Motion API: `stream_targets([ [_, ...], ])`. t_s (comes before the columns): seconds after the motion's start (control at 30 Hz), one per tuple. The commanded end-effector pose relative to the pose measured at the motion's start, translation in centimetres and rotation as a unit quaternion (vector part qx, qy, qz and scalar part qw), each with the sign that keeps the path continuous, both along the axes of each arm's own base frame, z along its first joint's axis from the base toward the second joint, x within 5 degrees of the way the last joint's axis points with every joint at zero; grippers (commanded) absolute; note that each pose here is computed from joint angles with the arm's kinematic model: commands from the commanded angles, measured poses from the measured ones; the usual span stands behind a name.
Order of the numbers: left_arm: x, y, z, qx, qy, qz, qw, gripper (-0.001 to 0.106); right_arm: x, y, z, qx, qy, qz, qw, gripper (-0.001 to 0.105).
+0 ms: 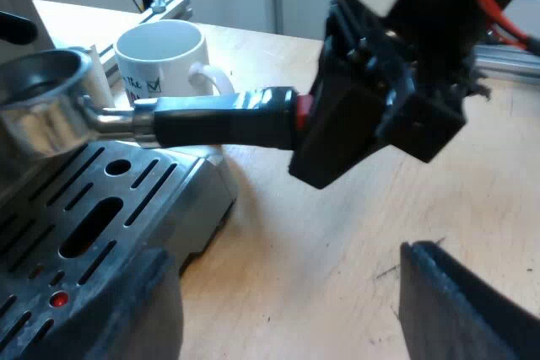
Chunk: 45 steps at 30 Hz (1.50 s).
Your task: Grind coffee beans and then tamp
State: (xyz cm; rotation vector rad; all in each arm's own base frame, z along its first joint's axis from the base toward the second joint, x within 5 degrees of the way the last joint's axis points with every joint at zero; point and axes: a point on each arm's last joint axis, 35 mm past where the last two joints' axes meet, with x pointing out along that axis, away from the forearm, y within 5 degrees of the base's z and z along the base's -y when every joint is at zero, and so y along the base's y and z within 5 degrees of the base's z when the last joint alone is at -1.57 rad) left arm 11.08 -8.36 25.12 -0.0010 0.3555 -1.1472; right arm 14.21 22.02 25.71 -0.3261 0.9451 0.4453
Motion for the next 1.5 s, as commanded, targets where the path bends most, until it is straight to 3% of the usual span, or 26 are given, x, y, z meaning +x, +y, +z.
stream_targets([
  [0.03,0.0,0.0,0.6,-0.008,-0.011,0.004,0.9999,0.058,-0.1,-0.3,1.3,0.011,-0.022,-0.004,0.9997,0.0],
  [0.23,0.0,0.0,0.6,-0.009,-0.009,0.004,0.9999,0.058,-0.6,-1.0,1.9,0.007,-0.02,-0.001,0.9998,0.0],
  [0.43,0.0,0.0,0.6,-0.014,0.003,0.007,0.9999,0.058,-2.9,-1.2,2.5,-0.008,-0.025,0.035,0.999,0.0],
  [0.6,0.0,0.0,0.6,-0.014,0.003,0.007,0.9999,0.058,-4.4,-1.1,2.8,0.001,-0.035,0.045,0.9984,0.0],
  [0.87,-0.2,-0.1,0.7,-0.031,0.033,0.002,0.999,0.058,-5.8,-1.0,3.0,0.005,-0.044,0.071,0.9965,0.0],
  [0.93,-0.4,0.0,0.8,-0.034,0.032,0.0,0.9989,0.058,-6.0,-1.1,3.0,0.005,-0.048,0.073,0.9961,0.0],
  [1.0,-1.4,0.6,1.8,-0.054,0.005,-0.002,0.9985,0.058,-6.5,-1.8,3.0,0.01,-0.05,0.078,0.9956,0.0],
  [1.2,-2.8,1.4,2.7,-0.07,-0.028,0.0,0.9971,0.058,-7.7,-3.3,3.1,0.03,-0.056,0.097,0.9933,0.0],
  [1.37,-3.6,1.8,2.4,-0.065,-0.018,0.002,0.9977,0.058,-8.3,-3.9,3.0,0.032,-0.06,0.114,0.9911,0.0],
  [1.5,-4.3,2.2,2.2,-0.061,-0.012,0.004,0.9981,0.058,-8.8,-4.1,2.5,0.019,-0.063,0.14,0.9879,0.0],
])
